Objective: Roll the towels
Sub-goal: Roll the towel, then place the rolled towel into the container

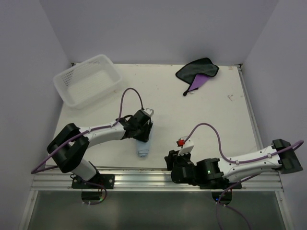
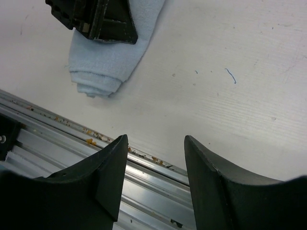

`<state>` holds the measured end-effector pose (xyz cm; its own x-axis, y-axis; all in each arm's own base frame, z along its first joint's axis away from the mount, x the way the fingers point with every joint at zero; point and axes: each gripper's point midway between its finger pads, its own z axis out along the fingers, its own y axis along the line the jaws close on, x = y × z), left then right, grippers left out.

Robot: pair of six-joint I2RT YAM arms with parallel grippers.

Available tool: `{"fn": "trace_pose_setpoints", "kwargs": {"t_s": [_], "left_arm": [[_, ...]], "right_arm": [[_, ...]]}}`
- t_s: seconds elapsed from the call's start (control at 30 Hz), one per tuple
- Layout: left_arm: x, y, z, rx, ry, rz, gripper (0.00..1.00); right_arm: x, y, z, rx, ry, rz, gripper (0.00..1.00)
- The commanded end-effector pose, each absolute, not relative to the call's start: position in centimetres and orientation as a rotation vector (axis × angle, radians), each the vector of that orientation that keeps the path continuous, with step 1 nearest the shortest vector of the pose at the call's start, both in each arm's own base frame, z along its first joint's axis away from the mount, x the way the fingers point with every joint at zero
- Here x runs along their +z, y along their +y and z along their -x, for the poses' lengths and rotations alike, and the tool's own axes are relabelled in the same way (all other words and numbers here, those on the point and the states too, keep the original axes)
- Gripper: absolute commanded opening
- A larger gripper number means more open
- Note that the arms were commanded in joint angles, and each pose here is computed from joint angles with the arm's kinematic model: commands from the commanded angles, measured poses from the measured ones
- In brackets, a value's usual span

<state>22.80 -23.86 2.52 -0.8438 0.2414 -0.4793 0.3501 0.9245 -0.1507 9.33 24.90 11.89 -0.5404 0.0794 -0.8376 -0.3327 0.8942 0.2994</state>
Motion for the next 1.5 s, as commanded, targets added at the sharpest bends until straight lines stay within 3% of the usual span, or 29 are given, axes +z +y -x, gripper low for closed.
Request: {"fn": "trace_pose_setpoints", "kwargs": {"t_s": [0.0, 0.23, 0.47, 0.63, 1.07, 1.47], "left_arm": [[4.0, -24.3, -22.5, -0.377, 2.609, -0.503, 0.18], [6.5, -25.9, -22.3, -0.602, 2.578, -0.512, 0.07], [8.5, -26.4, -22.6, -0.675, 2.54, -0.533, 0.03], [10.0, -26.4, -23.0, -0.702, 2.509, -0.55, 0.0], [9.5, -27.1, -22.2, -0.858, 2.485, -0.56, 0.0], [12.5, -28.3, -22.7, -0.971, 2.321, -0.532, 0.0]], "right_arm": [[12.1, 25.0, -10.0, 0.555, 2.049, 0.118, 0.54], [11.7, 25.3, -10.4, 0.551, 2.056, 0.115, 0.54], [10.3, 26.5, -11.6, 0.627, 2.106, 0.071, 0.44], [9.9, 27.4, -12.0, 0.622, 2.136, 0.095, 0.43], [8.7, 28.6, -13.8, 0.763, 2.15, -0.031, 0.36], [12.1, 30.4, -15.3, 1.09, 2.048, -0.184, 0.41]]}}
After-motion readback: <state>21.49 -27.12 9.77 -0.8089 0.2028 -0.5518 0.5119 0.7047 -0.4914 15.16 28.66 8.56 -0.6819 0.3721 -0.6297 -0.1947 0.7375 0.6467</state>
